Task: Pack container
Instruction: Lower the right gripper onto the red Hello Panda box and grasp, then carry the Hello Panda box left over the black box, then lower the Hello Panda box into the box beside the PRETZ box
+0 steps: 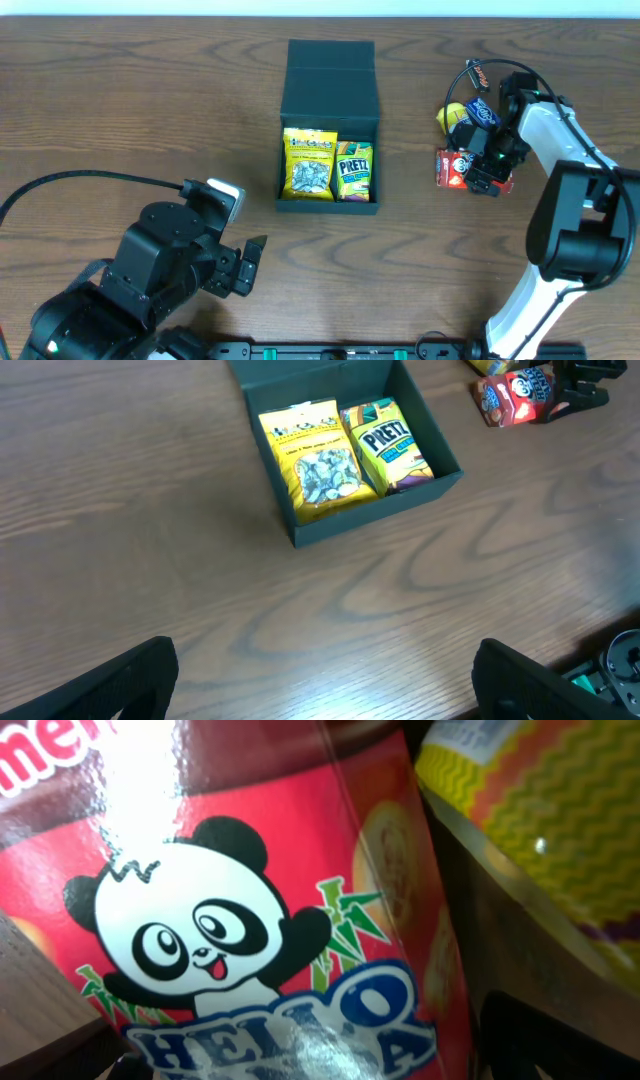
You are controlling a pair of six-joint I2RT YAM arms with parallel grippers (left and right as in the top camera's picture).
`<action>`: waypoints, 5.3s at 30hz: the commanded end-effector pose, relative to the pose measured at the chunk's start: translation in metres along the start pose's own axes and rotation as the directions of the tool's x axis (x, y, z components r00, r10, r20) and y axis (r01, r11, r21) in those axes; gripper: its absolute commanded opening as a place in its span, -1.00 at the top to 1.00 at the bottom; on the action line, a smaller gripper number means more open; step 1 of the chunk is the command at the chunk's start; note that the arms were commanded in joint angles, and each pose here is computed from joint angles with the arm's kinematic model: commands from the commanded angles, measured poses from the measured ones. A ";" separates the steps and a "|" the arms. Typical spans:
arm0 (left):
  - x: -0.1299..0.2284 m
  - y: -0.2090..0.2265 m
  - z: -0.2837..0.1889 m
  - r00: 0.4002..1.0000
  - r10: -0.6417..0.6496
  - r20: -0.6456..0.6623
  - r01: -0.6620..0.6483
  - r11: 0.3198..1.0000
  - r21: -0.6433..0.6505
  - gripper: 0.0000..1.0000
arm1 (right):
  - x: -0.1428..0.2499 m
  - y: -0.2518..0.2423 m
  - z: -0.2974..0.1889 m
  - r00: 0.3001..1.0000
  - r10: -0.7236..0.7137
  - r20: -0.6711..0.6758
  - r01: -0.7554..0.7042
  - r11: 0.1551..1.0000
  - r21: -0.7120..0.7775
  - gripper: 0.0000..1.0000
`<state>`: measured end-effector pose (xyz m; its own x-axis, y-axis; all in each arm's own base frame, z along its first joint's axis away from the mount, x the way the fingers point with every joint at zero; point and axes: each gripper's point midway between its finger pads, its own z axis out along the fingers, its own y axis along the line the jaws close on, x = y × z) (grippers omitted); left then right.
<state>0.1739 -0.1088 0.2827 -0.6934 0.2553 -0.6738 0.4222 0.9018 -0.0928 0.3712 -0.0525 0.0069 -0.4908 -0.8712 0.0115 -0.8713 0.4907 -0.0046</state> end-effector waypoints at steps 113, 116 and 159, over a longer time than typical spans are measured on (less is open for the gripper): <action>-0.003 0.000 -0.004 1.000 -0.006 0.015 0.006 1.000 -0.003 -0.90 | -0.242 0.141 -0.043 0.445 0.884 0.140 -0.892 0.452 -0.016 -0.68; -0.003 0.000 -0.004 1.000 -0.006 0.015 0.006 1.000 -0.003 -0.90 | -0.244 0.140 -0.046 0.445 0.884 0.143 -0.892 0.452 -0.022 -0.71; -0.003 0.000 -0.004 1.000 -0.006 0.015 0.006 1.000 -0.003 -0.90 | -0.320 0.184 -0.121 0.586 0.777 0.229 -0.721 0.629 -0.291 -0.33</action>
<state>0.1739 -0.1088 0.2827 -0.6933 0.2552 -0.6739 0.4219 0.9019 -0.0925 0.3785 0.3077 0.1257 -0.9682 -0.0892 -0.2337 -0.1534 0.9497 0.2731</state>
